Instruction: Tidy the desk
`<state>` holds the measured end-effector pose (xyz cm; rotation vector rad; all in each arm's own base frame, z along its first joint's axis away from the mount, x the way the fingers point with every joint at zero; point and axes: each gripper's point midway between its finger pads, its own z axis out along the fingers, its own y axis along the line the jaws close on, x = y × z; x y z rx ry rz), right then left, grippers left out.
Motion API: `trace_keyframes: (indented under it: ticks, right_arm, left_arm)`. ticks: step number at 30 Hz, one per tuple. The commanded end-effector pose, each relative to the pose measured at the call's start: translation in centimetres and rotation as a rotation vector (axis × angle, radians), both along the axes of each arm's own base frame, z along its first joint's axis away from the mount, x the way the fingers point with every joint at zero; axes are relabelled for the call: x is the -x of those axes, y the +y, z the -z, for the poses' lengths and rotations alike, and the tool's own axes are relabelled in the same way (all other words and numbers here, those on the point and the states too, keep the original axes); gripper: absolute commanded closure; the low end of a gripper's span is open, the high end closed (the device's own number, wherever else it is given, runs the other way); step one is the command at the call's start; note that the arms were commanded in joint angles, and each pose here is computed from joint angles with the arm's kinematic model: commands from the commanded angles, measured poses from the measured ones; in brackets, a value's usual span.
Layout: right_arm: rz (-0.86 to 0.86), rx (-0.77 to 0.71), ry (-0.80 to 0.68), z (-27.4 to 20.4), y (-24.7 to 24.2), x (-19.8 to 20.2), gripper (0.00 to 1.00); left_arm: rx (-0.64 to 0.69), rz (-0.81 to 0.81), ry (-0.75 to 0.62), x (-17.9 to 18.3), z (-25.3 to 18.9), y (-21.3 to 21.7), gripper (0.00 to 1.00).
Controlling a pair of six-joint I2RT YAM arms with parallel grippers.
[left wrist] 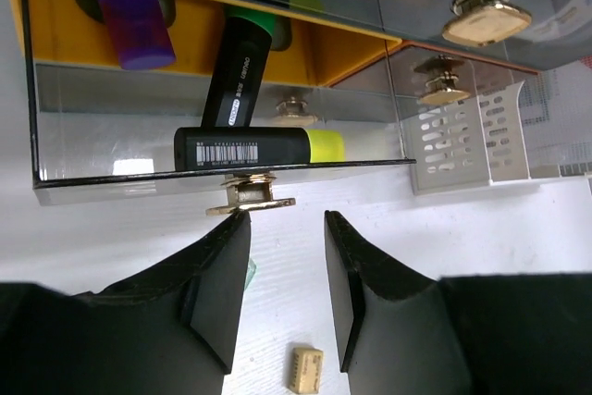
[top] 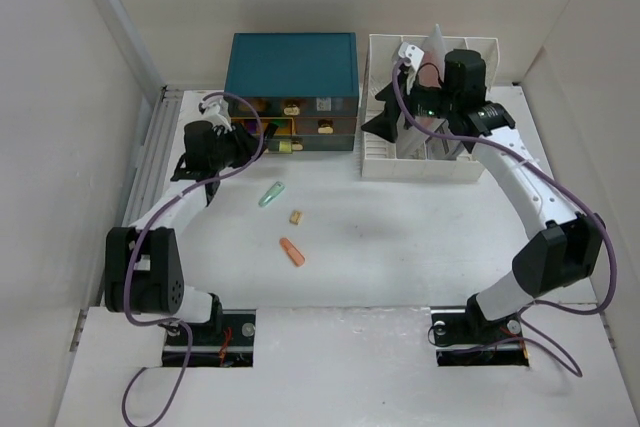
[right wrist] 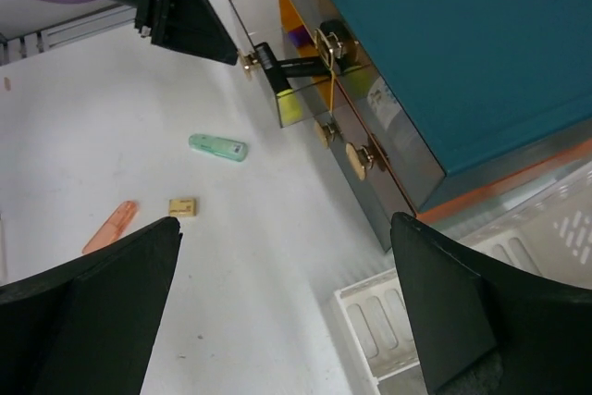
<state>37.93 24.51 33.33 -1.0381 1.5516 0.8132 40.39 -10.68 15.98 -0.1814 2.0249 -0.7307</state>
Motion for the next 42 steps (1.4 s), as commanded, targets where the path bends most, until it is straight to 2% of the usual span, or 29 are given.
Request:
trace_keyframes:
  ticks: [1,8,23,36,42]
  right_arm:
    - [-0.052,-0.056,-0.077,-2.8,0.7,1.3,0.00]
    - [-0.050,-0.060,-0.070,-2.6,0.6,1.5,0.00]
    - [-0.041,-0.062,-0.079,-2.6,0.3,1.1,0.00]
    - [-0.041,-0.057,-0.062,-1.6,0.4,0.9,0.00]
    - [-0.041,-0.055,-0.053,-1.2,0.5,0.7,0.00]
  left_arm:
    - [-0.010,-0.010,-0.092,-1.9,-3.0,0.5,0.65]
    - [-0.026,-0.070,-0.065,-4.2,-2.0,2.2,0.65]
    - [-0.058,-0.098,-0.064,-8.1,-1.4,2.9,0.65]
    - [-0.067,-0.116,-0.052,-9.7,-0.9,3.2,0.65]
    - [-0.068,-0.116,-0.034,-9.0,-0.1,3.2,0.65]
